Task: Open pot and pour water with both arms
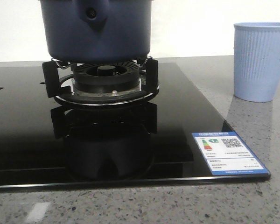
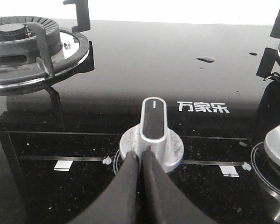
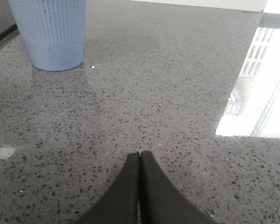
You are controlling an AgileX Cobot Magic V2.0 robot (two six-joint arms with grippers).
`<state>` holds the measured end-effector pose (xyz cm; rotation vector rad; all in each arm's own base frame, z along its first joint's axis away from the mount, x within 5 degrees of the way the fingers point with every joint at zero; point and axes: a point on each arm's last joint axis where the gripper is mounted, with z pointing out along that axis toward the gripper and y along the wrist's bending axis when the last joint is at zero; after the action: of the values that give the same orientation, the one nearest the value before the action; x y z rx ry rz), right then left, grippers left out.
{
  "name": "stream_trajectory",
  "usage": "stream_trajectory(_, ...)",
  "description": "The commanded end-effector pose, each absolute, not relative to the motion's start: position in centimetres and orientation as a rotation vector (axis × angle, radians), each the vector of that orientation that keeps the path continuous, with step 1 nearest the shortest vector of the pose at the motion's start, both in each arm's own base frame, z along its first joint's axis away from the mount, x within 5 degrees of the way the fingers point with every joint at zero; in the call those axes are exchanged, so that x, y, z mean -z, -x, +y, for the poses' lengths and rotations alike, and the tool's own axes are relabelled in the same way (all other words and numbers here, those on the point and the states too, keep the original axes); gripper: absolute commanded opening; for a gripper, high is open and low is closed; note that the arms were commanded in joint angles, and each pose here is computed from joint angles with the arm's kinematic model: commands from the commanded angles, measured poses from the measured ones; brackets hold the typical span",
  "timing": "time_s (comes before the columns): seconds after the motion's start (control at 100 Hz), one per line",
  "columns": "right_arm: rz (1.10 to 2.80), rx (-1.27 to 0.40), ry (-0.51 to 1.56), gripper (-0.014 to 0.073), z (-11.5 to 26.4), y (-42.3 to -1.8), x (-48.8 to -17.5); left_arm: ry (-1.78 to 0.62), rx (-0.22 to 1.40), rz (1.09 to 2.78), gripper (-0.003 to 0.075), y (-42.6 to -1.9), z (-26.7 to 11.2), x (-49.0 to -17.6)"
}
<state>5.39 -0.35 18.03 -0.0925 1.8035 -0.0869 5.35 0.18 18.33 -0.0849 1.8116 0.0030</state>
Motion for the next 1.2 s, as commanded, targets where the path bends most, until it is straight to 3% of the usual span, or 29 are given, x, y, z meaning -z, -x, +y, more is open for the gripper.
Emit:
stream_trajectory(0.0, 1.76, 0.091, 0.094, -0.0074, -0.3, -5.3, -18.2, 0.099, 0.011, 1.776, -0.002, -5.4, 0.2, -17.6)
stream_trajectory(0.3, 1.756, 0.107, 0.105, -0.0074, -0.4, -5.3, -18.2, 0.099, 0.011, 1.776, -0.002, -5.4, 0.2, -17.6)
stream_trajectory(0.51, 1.739, 0.111, 0.112, -0.0074, -0.4, -5.4, -18.4, 0.003, -0.125, 1.748, -0.002, -5.4, 0.5, -17.9)
stream_trajectory(0.87, 1.354, 0.06, 0.193, -0.0074, 0.7, -5.3, -21.8, -0.13, -0.279, 1.621, -0.002, -5.5, 0.7, -19.0)
stream_trajectory(0.98, 1.244, -0.025, 0.151, -0.0074, 0.9, -5.0, -22.8, -0.028, -0.149, 1.554, -0.002, -5.6, 0.4, -19.6)
stream_trajectory(1.19, 1.272, -0.284, -0.116, -0.0074, 0.4, -5.0, -22.7, 0.607, 0.492, 1.293, -0.002, -5.4, 1.0, -20.9)
